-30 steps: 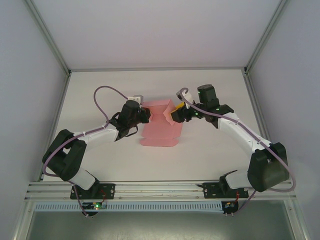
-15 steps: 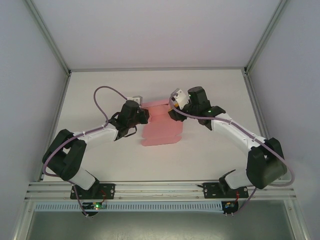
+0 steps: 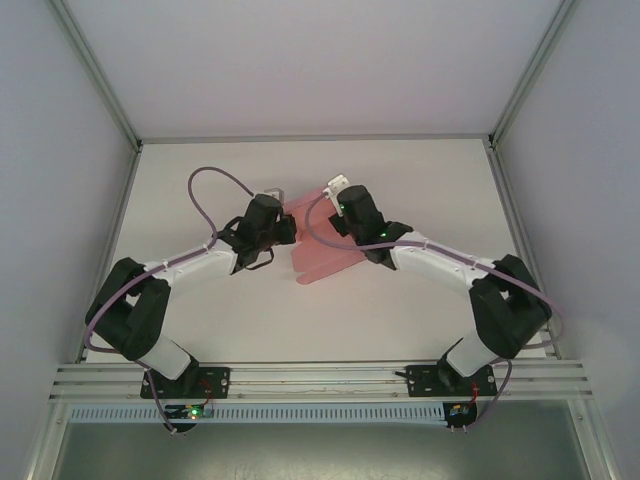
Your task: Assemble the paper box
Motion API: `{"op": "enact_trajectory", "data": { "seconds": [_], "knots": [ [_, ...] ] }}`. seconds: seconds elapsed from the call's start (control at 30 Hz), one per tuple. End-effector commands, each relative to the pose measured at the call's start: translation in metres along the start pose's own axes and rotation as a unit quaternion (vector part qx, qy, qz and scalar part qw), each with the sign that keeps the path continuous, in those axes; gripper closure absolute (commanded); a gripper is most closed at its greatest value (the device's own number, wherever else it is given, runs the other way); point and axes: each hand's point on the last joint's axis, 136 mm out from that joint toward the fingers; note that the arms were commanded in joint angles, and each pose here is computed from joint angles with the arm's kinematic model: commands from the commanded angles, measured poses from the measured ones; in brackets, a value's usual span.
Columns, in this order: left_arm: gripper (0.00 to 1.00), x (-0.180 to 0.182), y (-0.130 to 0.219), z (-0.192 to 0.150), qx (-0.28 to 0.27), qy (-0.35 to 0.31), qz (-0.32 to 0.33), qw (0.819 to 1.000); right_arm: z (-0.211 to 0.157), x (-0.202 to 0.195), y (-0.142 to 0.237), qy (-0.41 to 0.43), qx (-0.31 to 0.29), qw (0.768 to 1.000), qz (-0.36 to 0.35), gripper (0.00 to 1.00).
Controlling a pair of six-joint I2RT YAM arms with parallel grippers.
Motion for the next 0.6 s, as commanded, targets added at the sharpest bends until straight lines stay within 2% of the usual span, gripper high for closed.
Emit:
{"op": "enact_trajectory", "data": {
  "seconds": [0.0, 0.13, 0.57],
  "knots": [
    [1.00, -0.030, 0.010, 0.011, 0.005, 0.008, -0.029, 1.000, -0.008, -0.038, -0.010, 0.003, 0.024, 0.992, -0.126, 0.99],
    [1.00, -0.017, 0.014, 0.009, 0.023, 0.041, 0.018, 0.999, -0.013, -0.053, -0.013, 0.027, 0.044, 0.978, -0.201, 1.00],
    [1.00, 0.028, 0.020, -0.008, 0.056, 0.073, 0.142, 0.986, -0.042, -0.089, -0.014, 0.056, 0.086, 0.951, -0.292, 1.00]
  ]
}}
Point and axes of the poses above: each hand's point on the last joint's axis, 136 mm out from that joint toward the fingers, its own y axis back along the fingers, its own x axis along the line the jaws close on, z = x × y
